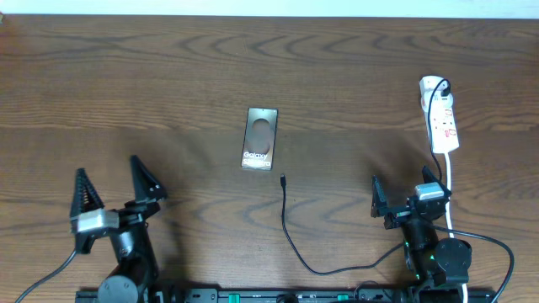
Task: Plug charger to phone and switch on socket
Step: 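Swing the left arm up and over toward the silver phone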
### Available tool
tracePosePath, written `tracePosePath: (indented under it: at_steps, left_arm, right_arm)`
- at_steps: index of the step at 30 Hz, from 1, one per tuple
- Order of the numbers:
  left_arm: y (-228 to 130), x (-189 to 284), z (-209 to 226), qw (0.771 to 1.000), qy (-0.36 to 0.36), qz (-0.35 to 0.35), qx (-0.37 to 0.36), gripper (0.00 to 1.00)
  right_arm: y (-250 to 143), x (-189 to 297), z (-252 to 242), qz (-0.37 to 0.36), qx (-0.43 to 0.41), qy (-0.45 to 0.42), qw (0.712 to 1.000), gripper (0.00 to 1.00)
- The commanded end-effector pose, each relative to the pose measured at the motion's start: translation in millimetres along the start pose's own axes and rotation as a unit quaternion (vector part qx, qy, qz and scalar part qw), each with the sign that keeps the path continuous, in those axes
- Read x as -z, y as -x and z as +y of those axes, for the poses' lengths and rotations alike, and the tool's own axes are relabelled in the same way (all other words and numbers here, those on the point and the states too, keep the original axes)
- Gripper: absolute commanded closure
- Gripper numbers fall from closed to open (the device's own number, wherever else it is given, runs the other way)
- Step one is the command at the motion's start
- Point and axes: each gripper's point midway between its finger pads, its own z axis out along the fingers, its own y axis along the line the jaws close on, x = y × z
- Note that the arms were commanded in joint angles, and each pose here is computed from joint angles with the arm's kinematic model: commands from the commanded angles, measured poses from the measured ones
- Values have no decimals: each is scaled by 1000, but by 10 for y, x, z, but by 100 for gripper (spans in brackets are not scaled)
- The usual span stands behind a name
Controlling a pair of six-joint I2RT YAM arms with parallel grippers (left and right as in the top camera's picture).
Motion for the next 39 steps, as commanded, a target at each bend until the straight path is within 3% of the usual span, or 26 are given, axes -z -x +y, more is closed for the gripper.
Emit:
tracePosePath:
  at_steps: [1, 7, 11, 17, 21, 27, 31, 39]
  left_arm:
    - [714, -9, -124, 997, -10, -80, 13, 2]
    - [1660, 28, -479, 985, -74, -155, 22, 2]
    - [2105, -152, -701, 984, -99, -145, 17, 2]
    - [2334, -814, -1009, 994, -107, 4, -2, 2]
    - [2314, -1368, -1124, 988, -83, 130, -14, 2]
    - [2006, -1994, -1225, 964, -66, 256, -23, 2]
    - [1492, -2228, -1237, 937, -63, 343, -23, 2]
    - [8, -2082, -1100, 825, -51, 563, -7, 2]
  right_arm:
    - [-12, 1, -3, 1, 6, 0, 1000, 1]
    - [-11, 1, -1, 1, 6, 1, 1000, 1]
    - [-12, 1, -2, 1, 6, 0, 1000, 1]
    - [-11, 1, -2, 1, 6, 0, 1000, 1]
    - [-12, 1, -1, 1, 6, 1, 1000, 1]
    - [-12, 1, -1, 1, 6, 1, 1000, 1]
    - [-11, 1, -1, 1, 6, 1, 1000, 1]
    - [-11, 1, -1, 1, 6, 1, 1000, 1]
